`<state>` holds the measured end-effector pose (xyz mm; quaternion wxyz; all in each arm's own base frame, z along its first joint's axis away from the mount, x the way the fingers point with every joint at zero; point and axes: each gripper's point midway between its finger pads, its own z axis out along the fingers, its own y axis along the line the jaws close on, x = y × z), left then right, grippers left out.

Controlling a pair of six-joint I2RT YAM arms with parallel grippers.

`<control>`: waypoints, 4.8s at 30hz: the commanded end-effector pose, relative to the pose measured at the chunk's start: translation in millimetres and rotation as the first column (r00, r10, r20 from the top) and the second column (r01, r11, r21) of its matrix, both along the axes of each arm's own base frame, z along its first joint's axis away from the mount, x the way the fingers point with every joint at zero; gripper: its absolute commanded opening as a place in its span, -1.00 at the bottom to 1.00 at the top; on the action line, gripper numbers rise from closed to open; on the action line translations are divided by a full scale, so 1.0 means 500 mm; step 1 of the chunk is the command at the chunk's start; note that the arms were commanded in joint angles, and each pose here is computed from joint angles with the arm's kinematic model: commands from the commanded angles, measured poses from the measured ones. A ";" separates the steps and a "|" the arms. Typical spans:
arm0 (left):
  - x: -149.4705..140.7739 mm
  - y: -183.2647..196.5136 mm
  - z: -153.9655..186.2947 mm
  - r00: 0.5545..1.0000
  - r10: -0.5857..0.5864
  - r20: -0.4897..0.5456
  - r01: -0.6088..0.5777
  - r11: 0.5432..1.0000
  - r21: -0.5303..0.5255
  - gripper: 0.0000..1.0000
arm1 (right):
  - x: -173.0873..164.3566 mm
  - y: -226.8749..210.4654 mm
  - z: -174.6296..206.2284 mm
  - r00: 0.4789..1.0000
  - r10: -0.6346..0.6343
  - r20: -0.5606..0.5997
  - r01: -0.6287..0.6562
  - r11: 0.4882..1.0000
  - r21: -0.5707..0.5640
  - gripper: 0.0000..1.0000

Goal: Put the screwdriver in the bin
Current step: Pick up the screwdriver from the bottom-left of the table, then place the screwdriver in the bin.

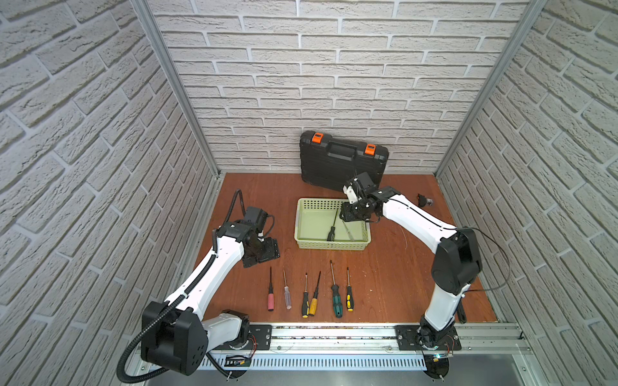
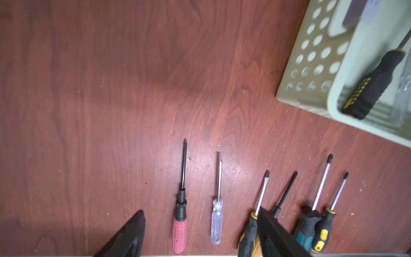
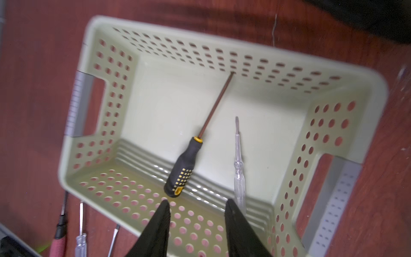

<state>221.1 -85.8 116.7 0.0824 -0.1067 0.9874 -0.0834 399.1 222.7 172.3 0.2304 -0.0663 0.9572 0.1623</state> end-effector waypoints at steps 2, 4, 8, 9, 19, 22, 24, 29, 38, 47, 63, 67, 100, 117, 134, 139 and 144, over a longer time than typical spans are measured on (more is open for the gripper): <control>-0.042 0.009 -0.026 0.997 0.025 -0.078 -0.018 0.996 0.085 0.37 | -0.034 0.031 0.089 0.993 0.040 0.110 -0.052 0.992 0.115 -0.17; -0.062 0.011 -0.042 0.994 0.026 -0.105 -0.013 0.993 0.119 0.33 | -0.056 0.035 0.096 0.991 0.053 0.122 -0.069 0.989 0.130 -0.17; -0.085 -0.008 -0.075 0.988 -0.002 -0.155 0.028 0.986 0.165 0.31 | -0.086 0.042 0.076 0.991 0.086 0.101 -0.100 0.983 0.151 -0.18; -0.086 -0.012 -0.080 0.987 -0.008 -0.160 0.037 0.983 0.180 0.31 | -0.090 0.042 0.068 0.992 0.091 0.092 -0.104 0.983 0.150 -0.18; -0.145 0.008 -0.155 0.973 0.085 -0.216 -0.032 0.971 0.239 0.18 | -0.107 0.061 0.009 0.992 0.122 0.015 -0.123 0.975 0.184 -0.23; -0.164 -0.007 -0.187 0.965 0.089 -0.245 -0.039 0.979 0.202 0.17 | -0.106 0.066 0.000 0.993 0.120 0.011 -0.120 0.974 0.190 -0.23; -0.168 -0.011 -0.201 0.964 0.090 -0.250 -0.038 0.978 0.206 0.17 | -0.107 0.069 -0.004 0.992 0.124 0.005 -0.122 0.974 0.191 -0.23; -0.177 -0.010 -0.227 0.960 0.105 -0.260 -0.050 0.977 0.208 0.15 | -0.109 0.068 -0.006 0.992 0.128 -0.001 -0.126 0.975 0.182 -0.24; -0.203 -0.011 -0.266 0.951 0.137 -0.278 -0.089 0.980 0.181 -0.17 | -0.105 0.075 -0.005 0.992 0.127 -0.002 -0.124 0.975 0.183 -0.25; -0.201 -0.012 -0.250 0.961 0.151 -0.234 -0.112 0.979 0.172 -0.56 | -0.103 0.085 -0.010 0.991 0.132 -0.011 -0.128 0.973 0.191 -0.27; -0.150 -0.022 -0.094 0.991 0.104 -0.087 -0.094 0.989 0.115 -0.69 | -0.096 0.096 0.016 0.992 0.124 0.019 -0.125 0.968 0.216 -0.29; -0.120 -0.036 -0.034 0.998 0.057 -0.040 -0.054 0.996 0.077 -0.69 | -0.089 0.101 0.028 0.992 0.123 0.028 -0.126 0.967 0.221 -0.29; 0.367 -0.320 0.016 0.933 -0.351 0.075 0.357 0.929 -0.095 -0.84 | -0.136 0.024 0.040 0.994 0.088 0.066 -0.096 0.988 0.124 -0.30; 0.335 -0.322 -0.075 0.940 -0.342 -0.001 0.341 0.935 -0.095 -0.86 | -0.140 0.029 0.010 0.996 0.088 0.029 -0.091 0.987 0.135 -0.30; 0.340 -0.321 -0.124 0.940 -0.339 -0.041 0.337 0.940 -0.059 -0.67 | -0.149 0.022 -0.006 0.996 0.086 0.016 -0.087 0.989 0.123 -0.31; 0.341 -0.319 -0.137 0.941 -0.333 -0.053 0.331 0.942 -0.051 -0.60 | -0.149 0.023 -0.005 0.996 0.087 0.017 -0.089 0.988 0.127 -0.31; 0.346 -0.320 -0.134 0.943 -0.328 -0.049 0.326 0.944 -0.051 -0.29 | -0.152 0.019 -0.001 0.996 0.086 0.022 -0.089 0.988 0.126 -0.33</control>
